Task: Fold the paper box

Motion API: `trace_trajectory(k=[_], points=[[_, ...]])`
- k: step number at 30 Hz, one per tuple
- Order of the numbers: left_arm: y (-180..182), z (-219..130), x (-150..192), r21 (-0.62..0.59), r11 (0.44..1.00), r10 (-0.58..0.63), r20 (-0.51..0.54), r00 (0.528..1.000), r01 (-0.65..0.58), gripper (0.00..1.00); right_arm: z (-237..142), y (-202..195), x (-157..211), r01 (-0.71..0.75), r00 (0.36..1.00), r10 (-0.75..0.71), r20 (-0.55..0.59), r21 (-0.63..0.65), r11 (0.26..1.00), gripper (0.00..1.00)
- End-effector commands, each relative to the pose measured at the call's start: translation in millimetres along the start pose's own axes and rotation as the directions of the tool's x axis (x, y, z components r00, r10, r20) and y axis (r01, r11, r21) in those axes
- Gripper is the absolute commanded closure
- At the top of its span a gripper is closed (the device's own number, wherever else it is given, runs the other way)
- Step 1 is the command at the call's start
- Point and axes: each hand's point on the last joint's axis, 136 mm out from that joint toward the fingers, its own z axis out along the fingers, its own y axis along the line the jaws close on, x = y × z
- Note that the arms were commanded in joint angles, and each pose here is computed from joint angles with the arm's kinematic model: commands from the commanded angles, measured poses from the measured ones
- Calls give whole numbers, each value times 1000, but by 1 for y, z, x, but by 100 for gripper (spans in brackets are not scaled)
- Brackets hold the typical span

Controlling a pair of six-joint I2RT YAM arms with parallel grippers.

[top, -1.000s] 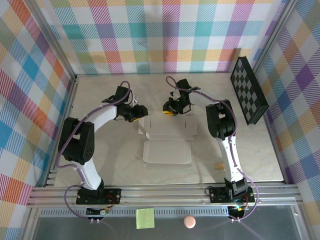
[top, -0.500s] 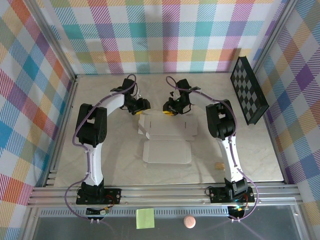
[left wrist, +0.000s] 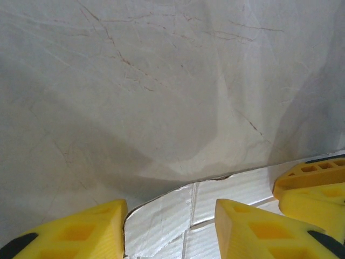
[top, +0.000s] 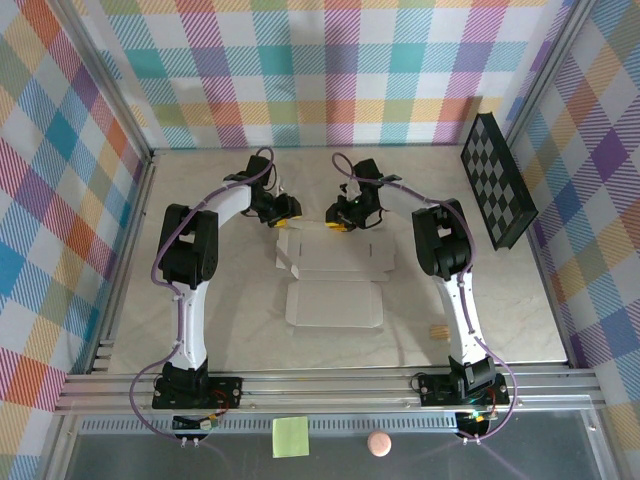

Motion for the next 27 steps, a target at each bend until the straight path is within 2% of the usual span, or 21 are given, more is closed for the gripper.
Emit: trace_trajectory(k=[1, 13, 27], points=[[-12, -16, -4, 47, 999, -6, 28, 1000, 5, 56, 14, -19, 25, -52, 996, 55, -68, 58, 997, 74], [-42, -20, 6, 123, 992, 8, 26, 1000, -11, 59, 13, -18, 26, -48, 996, 52, -68, 61, 997, 74], [-62, 3, 16, 142, 989, 28, -18, 999, -26, 59, 12, -19, 27, -46, 996, 51, -69, 64, 997, 75]])
